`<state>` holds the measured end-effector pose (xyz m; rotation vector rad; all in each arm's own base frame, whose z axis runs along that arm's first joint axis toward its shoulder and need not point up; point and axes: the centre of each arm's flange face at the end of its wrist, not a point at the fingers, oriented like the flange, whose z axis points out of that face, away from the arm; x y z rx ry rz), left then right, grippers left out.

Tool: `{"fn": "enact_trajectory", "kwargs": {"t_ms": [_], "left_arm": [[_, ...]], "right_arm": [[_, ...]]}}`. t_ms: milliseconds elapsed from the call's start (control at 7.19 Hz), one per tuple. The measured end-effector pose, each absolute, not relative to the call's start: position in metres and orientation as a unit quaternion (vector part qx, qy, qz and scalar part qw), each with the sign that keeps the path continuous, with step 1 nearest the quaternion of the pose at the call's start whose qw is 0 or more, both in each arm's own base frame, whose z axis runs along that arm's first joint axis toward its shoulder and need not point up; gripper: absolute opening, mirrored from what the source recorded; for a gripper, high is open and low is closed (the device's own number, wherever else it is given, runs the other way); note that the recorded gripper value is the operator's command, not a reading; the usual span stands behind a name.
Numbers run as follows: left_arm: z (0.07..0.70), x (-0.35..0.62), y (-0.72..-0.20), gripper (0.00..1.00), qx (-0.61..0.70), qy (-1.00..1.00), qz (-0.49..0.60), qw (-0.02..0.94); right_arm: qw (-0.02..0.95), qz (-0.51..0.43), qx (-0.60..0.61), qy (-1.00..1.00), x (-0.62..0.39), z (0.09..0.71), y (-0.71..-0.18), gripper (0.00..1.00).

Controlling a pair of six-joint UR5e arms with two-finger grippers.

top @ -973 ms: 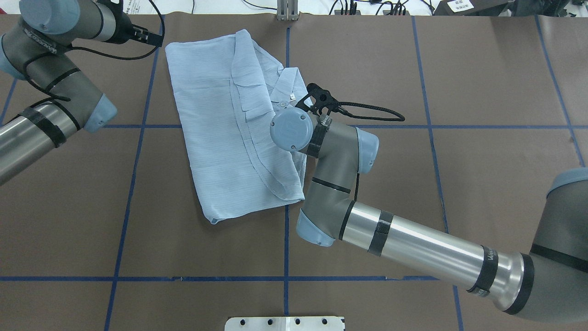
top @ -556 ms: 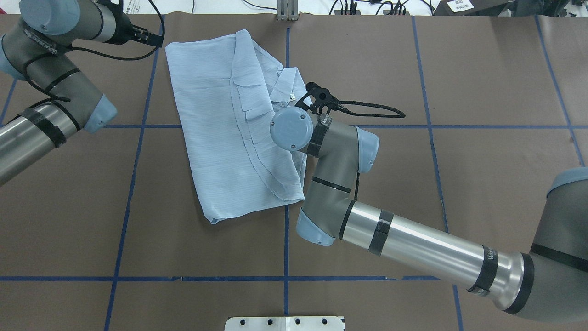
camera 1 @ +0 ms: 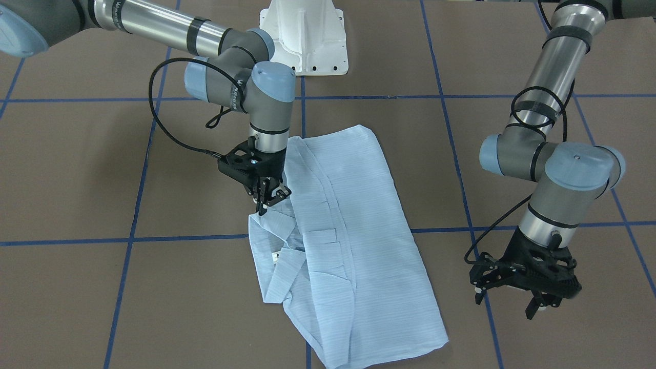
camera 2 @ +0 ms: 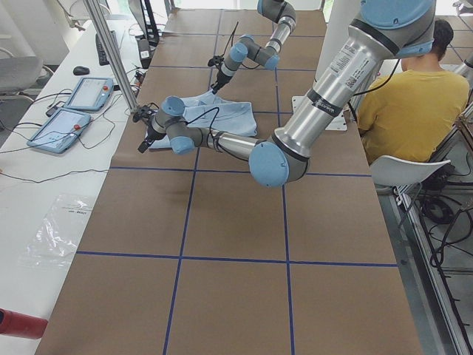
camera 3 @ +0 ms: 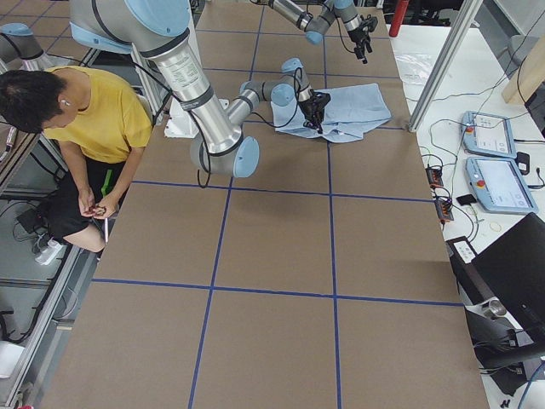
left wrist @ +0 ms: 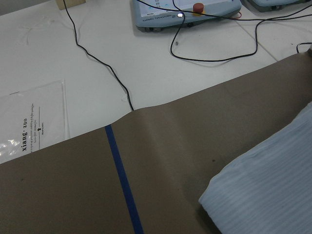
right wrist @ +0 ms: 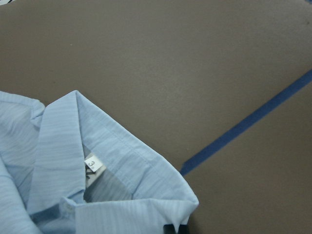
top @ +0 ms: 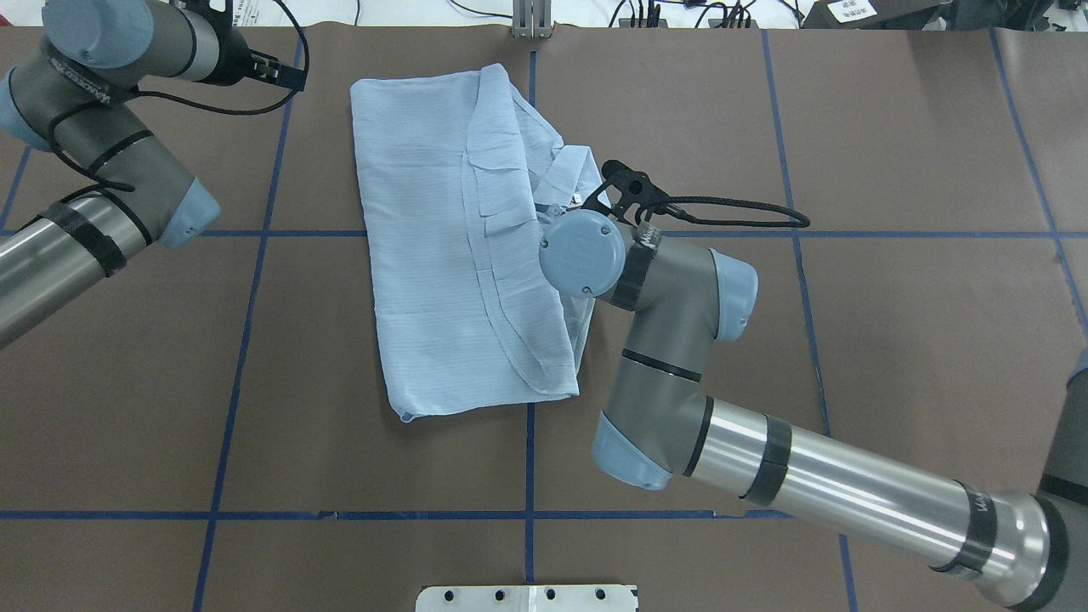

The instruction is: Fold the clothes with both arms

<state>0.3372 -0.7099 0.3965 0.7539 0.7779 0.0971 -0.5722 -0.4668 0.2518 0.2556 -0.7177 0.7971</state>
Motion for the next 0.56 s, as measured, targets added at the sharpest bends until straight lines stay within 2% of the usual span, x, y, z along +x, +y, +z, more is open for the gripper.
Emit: {"fn": "enact_trajectory", "kwargs": {"t_ms": [139, 278, 417, 556], "left_arm": [[0.394, 0.345, -0.703, 1.00, 0.357, 0.377, 0.046, 0.853], [0.393, 0.350, -0.694, 1.00, 0.356, 0.384, 0.048, 0.851], [0.390, 0.355, -0.684, 1.00, 0.356, 0.391, 0.053, 0.847], [0.385, 0.361, -0.675, 1.00, 0.349, 0.404, 0.055, 0.844]], "right_arm": [[0.853, 0.370, 0.125, -0.345, -0.552, 0.266, -0.439, 0.00], [0.855, 0.363, 0.126, -0.347, -0.536, 0.280, -0.419, 0.08], [0.858, 0.356, 0.129, -0.346, -0.526, 0.288, -0.409, 0.99], [0.865, 0.339, 0.136, -0.344, -0.521, 0.291, -0.406, 1.00]]}}
